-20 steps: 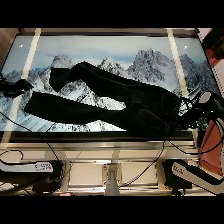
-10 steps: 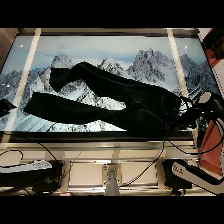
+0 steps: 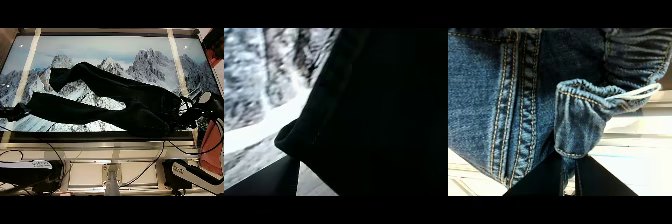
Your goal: Fold the clothes and pants, and hang the long-sleeved shirts on hangers.
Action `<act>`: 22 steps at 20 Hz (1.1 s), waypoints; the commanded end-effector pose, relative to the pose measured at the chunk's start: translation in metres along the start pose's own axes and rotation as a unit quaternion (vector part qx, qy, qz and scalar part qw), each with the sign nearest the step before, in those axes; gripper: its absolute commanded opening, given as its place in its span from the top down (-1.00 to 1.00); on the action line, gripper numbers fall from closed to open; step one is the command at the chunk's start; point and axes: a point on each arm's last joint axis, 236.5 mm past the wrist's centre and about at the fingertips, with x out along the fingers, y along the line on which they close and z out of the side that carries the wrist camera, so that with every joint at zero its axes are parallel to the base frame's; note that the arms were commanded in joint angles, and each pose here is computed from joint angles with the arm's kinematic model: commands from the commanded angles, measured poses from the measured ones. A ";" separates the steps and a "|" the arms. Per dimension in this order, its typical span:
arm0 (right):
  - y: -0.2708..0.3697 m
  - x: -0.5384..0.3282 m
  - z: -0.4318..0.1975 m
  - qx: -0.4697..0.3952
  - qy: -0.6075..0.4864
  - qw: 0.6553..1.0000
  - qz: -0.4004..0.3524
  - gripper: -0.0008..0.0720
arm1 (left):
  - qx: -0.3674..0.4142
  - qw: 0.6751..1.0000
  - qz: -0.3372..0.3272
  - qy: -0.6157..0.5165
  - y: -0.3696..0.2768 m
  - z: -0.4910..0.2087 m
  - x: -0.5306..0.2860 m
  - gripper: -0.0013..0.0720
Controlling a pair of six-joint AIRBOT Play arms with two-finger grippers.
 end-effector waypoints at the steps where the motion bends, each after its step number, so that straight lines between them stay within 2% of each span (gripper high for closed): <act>1: 0.001 0.000 0.000 0.000 0.000 1.000 0.001 0.86 | 0.016 1.000 -0.004 0.003 -0.013 0.004 0.028 -0.10; 2: 0.001 0.000 0.000 0.000 -0.001 1.000 0.001 0.86 | 0.024 1.000 -0.001 0.002 -0.017 0.006 0.032 0.28; 3: 0.001 0.000 0.001 0.000 -0.002 1.000 0.001 0.86 | 0.031 1.000 -0.002 0.004 -0.022 0.006 0.034 0.76; 4: 0.001 0.000 0.002 0.000 -0.004 1.000 0.001 0.86 | 0.036 0.999 -0.003 0.006 -0.026 0.005 0.035 0.88; 8: 0.000 -0.001 0.005 0.000 -0.011 1.000 0.000 0.86 | 0.059 0.998 -0.028 0.017 -0.049 0.009 0.006 0.89; 11: 0.002 -0.013 0.013 -0.005 -0.035 0.999 -0.003 0.86 | 0.084 0.995 -0.046 0.003 -0.083 0.031 -0.052 0.89; 14: 0.004 -0.031 0.021 -0.010 -0.063 0.998 -0.006 0.86 | 0.132 0.990 -0.034 -0.040 -0.118 0.047 -0.120 0.89; 19: 0.008 -0.054 0.027 -0.018 -0.092 0.996 -0.009 0.86 | 0.195 0.974 0.116 -0.019 -0.106 -0.004 -0.209 0.89; 22: 0.008 -0.056 0.025 -0.019 -0.092 0.996 -0.009 0.86 | 0.207 0.967 0.148 -0.020 -0.115 -0.033 -0.241 0.89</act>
